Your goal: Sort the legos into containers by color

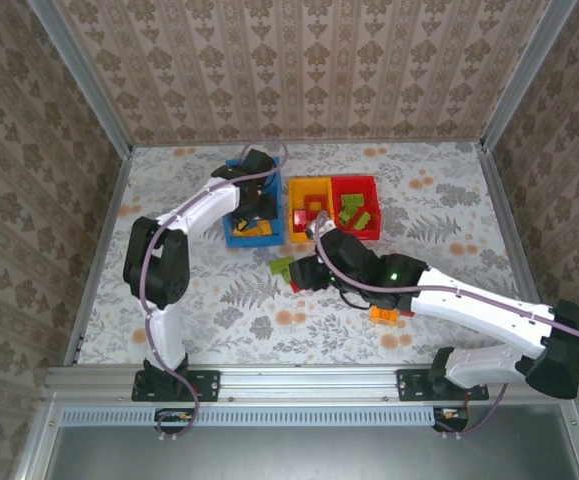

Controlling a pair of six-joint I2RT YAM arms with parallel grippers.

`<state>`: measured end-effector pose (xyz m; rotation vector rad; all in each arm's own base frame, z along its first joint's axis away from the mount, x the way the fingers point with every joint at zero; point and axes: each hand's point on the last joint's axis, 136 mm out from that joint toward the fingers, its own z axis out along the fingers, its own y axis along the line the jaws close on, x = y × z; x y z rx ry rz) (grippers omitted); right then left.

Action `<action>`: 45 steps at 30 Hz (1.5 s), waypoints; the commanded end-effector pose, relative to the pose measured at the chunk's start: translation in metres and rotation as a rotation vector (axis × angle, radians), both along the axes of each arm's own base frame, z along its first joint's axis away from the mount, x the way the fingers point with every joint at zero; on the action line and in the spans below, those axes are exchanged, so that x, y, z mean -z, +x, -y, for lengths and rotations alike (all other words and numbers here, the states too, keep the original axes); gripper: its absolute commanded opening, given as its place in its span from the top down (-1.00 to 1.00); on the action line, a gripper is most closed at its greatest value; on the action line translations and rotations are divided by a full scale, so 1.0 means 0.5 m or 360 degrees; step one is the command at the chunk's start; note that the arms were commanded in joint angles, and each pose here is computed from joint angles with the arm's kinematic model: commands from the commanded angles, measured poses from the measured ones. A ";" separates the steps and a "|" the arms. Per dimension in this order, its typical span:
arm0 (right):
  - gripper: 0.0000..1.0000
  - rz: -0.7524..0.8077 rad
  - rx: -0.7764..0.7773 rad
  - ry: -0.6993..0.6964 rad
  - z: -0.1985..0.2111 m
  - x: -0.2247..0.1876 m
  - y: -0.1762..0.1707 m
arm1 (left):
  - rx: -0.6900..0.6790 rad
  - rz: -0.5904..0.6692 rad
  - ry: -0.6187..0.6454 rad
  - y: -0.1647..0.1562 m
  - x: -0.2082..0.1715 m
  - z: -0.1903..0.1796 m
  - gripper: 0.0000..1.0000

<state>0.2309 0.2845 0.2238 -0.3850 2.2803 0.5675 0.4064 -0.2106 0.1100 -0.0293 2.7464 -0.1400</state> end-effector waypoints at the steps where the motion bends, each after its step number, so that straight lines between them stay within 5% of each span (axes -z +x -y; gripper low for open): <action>1: -0.18 -0.0034 0.0228 -0.0133 0.093 0.031 -0.006 | 0.0006 0.0165 -0.0081 -0.019 -0.106 0.005 -0.31; 5: -0.19 -0.0198 0.0649 -0.0277 0.255 0.098 -0.018 | 0.0049 0.0304 -0.0155 -0.064 -0.172 0.034 -0.31; 12: -0.27 -0.0606 0.1068 -0.0419 0.461 0.241 -0.093 | 0.0397 0.0459 -0.0351 -0.240 -0.215 0.205 -0.34; 18: -0.32 -0.0727 0.1157 -0.0433 0.466 0.282 -0.083 | 0.0639 0.0489 -0.0532 -0.389 -0.208 0.343 -0.35; 24: -0.28 -0.0841 0.1267 -0.0358 0.488 0.351 -0.069 | 0.0722 0.0471 -0.0585 -0.458 -0.193 0.408 -0.35; 36: -0.04 -0.0960 0.1246 -0.0358 0.481 0.411 -0.035 | 0.0759 0.0474 -0.0575 -0.472 -0.193 0.418 -0.34; 45: 0.51 -0.0917 0.1185 -0.0344 0.467 0.393 -0.002 | 0.0728 0.0531 -0.0546 -0.464 -0.212 0.390 -0.34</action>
